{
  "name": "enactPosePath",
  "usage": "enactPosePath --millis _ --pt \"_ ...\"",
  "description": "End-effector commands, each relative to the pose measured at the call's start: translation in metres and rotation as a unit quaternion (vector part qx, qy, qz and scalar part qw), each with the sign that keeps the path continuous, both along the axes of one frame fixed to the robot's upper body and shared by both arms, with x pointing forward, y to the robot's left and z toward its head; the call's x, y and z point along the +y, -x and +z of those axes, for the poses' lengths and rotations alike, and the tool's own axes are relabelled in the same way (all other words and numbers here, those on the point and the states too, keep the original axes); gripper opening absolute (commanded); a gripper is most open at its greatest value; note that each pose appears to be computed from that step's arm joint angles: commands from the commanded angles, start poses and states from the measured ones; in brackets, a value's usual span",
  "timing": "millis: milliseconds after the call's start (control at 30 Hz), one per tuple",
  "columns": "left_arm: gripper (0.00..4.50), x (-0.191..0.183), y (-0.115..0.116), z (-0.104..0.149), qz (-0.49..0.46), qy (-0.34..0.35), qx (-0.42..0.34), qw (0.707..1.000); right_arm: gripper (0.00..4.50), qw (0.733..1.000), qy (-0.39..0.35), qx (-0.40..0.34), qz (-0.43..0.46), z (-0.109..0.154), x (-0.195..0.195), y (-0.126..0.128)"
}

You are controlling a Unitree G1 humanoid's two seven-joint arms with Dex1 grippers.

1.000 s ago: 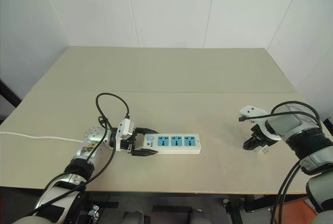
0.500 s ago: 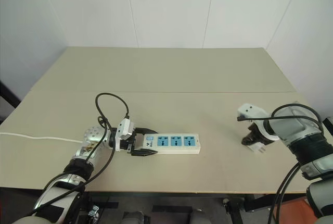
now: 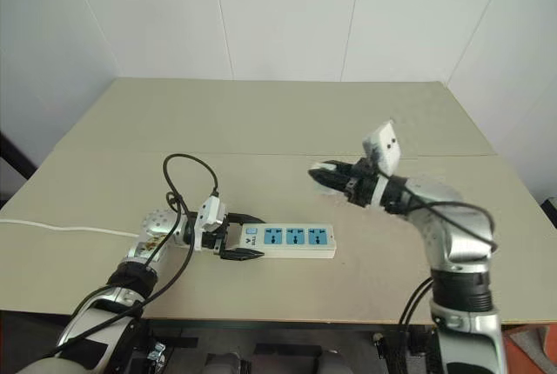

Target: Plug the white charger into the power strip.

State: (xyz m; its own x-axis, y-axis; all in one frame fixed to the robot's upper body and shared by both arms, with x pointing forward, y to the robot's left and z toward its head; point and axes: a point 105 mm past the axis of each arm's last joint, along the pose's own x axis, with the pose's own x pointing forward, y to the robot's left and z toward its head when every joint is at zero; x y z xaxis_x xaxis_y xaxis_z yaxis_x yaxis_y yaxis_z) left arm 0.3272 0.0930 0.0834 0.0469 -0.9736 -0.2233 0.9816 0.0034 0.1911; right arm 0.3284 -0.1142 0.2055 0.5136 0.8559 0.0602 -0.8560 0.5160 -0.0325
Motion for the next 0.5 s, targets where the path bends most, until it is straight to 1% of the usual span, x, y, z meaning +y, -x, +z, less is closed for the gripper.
enactPosePath --millis 33,67,133,333,500 --pt "3.29 0.001 0.008 -0.018 -0.019 -0.039 0.034 0.998 1.16 0.992 -0.066 -0.067 0.081 0.015 0.022 0.02" --pt "3.29 0.001 0.008 -0.018 -0.021 -0.04 0.034 0.998 1.16 0.99 -0.079 -0.058 0.106 0.011 0.028 0.021" --pt "3.29 0.001 0.008 -0.018 -0.023 -0.042 0.035 0.998 1.16 0.987 -0.087 -0.053 0.126 0.006 0.036 0.021" --pt "3.29 0.001 0.01 -0.02 -0.028 -0.047 0.037 0.998 1.16 0.979 -0.071 -0.056 0.184 -0.013 0.06 0.021" --pt "3.29 0.001 0.012 -0.02 -0.03 -0.045 0.035 0.998 1.16 0.976 -0.044 -0.062 0.204 -0.029 0.065 0.018"
